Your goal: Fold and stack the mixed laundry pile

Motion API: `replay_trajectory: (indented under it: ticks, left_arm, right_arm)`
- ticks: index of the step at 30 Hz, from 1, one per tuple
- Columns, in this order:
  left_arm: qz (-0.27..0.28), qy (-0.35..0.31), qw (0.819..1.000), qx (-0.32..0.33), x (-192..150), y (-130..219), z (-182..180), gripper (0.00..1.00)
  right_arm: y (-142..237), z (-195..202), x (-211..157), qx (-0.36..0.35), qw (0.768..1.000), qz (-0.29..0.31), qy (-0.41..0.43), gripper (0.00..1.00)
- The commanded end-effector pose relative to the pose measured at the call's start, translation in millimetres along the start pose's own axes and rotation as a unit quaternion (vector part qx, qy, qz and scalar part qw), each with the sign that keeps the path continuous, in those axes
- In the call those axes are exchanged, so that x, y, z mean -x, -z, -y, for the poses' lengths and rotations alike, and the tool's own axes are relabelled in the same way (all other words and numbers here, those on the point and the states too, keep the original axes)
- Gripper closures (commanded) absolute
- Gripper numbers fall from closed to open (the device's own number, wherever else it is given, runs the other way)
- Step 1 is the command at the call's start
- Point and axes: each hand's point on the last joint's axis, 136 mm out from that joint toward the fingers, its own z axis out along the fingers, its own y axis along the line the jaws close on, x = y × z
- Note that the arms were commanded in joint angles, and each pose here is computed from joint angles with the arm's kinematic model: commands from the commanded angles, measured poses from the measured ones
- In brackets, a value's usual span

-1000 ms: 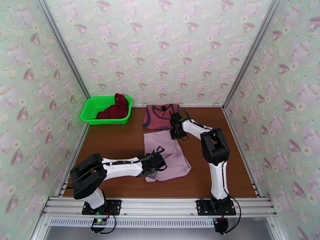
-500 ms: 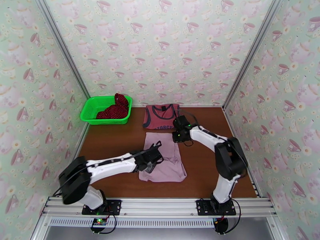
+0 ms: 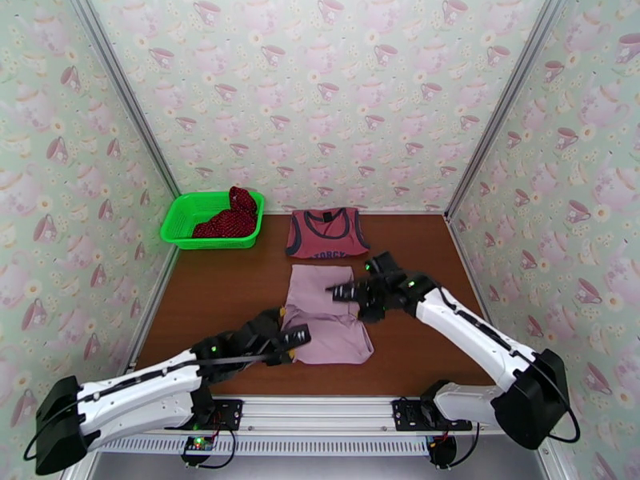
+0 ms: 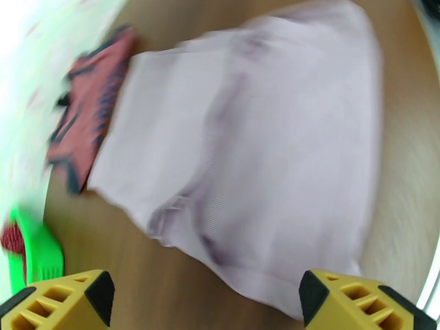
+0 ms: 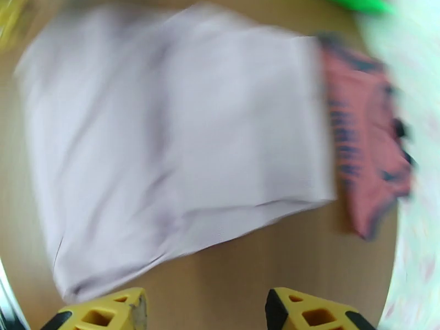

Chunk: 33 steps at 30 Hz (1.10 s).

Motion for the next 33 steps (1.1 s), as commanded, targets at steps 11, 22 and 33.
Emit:
replay_trajectory:
  ticks: [11,22,33]
  left_arm:
    - [-0.017,-0.116,0.973,-0.199,-18,-5,88,0.06]
    - [-0.030,-0.100,0.974,-0.200,-20,-34,88,0.14]
    - [-0.096,-0.087,0.965,-0.227,-41,-50,91,0.58]
  right_arm:
    - [-35,-81,-14,0.114,0.972,-0.097,0.179,0.29]
    - [-49,-94,-22,0.105,0.969,-0.121,0.186,0.27]
    - [-78,-100,-37,0.112,0.964,-0.165,0.178,0.33]
